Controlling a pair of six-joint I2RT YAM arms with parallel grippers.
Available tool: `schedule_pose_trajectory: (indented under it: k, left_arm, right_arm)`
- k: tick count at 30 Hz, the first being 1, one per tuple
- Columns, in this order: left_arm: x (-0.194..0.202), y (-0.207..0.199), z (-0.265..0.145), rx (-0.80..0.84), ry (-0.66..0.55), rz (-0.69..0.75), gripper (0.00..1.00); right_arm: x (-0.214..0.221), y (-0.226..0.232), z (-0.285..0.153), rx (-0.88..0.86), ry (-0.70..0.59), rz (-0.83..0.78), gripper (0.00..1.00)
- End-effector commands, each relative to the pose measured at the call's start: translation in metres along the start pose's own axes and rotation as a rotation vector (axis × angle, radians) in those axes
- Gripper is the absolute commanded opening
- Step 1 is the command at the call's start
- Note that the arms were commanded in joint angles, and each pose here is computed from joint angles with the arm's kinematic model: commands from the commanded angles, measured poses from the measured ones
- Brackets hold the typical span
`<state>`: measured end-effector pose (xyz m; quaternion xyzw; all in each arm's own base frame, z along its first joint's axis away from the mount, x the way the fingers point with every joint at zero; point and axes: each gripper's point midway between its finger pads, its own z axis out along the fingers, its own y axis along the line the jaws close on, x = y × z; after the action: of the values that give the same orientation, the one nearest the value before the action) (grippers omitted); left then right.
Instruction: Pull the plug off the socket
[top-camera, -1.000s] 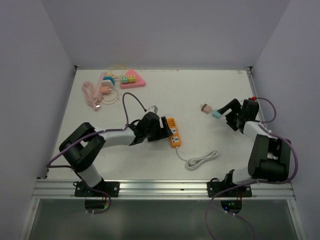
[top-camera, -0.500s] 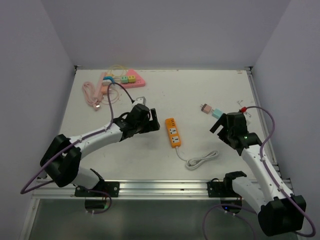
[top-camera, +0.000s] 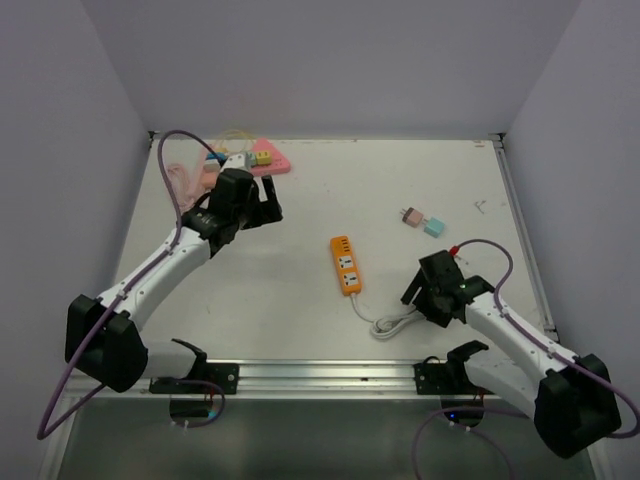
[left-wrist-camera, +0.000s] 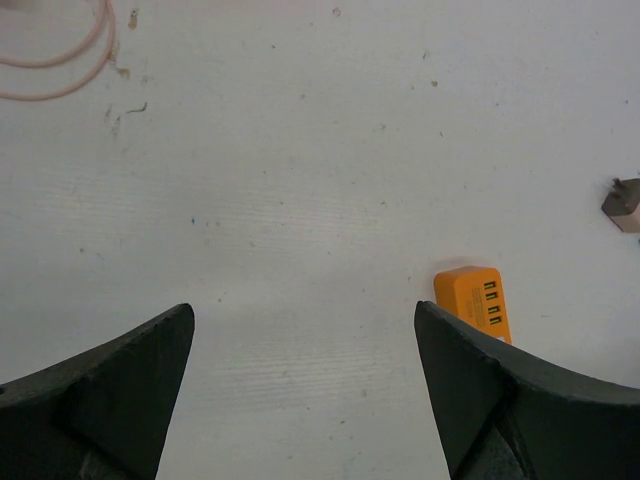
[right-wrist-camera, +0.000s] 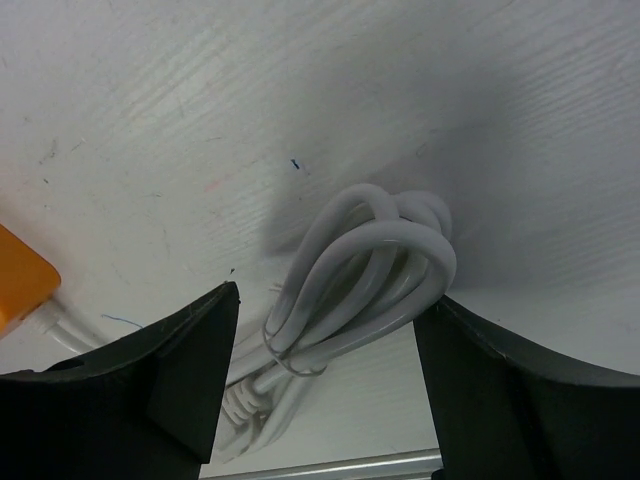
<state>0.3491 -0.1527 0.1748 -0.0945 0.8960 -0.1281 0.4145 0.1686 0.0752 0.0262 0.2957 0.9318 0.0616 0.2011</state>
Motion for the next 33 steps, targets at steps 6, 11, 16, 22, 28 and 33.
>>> schedule_pose_trajectory:
  k: [6,11,16,22,28,33]
  left_arm:
    - [-0.023,0.040,-0.012,-0.075,-0.045,0.082,0.95]
    - [-0.019,0.061,-0.013,-0.119,-0.049,0.104,0.95]
    - [-0.007,0.075,-0.004,-0.146,-0.039,0.100,0.95]
    - [-0.008,0.082,-0.002,-0.147,-0.028,0.075,0.95]
    - [0.001,0.083,0.003,-0.129,0.005,0.068,0.95]
    - [0.004,0.082,0.004,-0.125,0.015,0.067,0.94]
  right_arm:
    - [-0.030,0.097,0.005,-0.188,-0.075,-0.104,0.74]
    - [-0.030,0.153,0.005,-0.322,-0.060,-0.224,0.84]
    - [-0.028,0.193,0.002,-0.414,-0.048,-0.328,0.92]
    - [-0.011,0.229,0.002,-0.452,-0.012,-0.446,0.97]
    - [0.003,0.231,0.013,-0.377,-0.008,-0.548,0.99]
    - [-0.019,0.217,-0.007,-0.314,-0.092,-0.650,0.98]
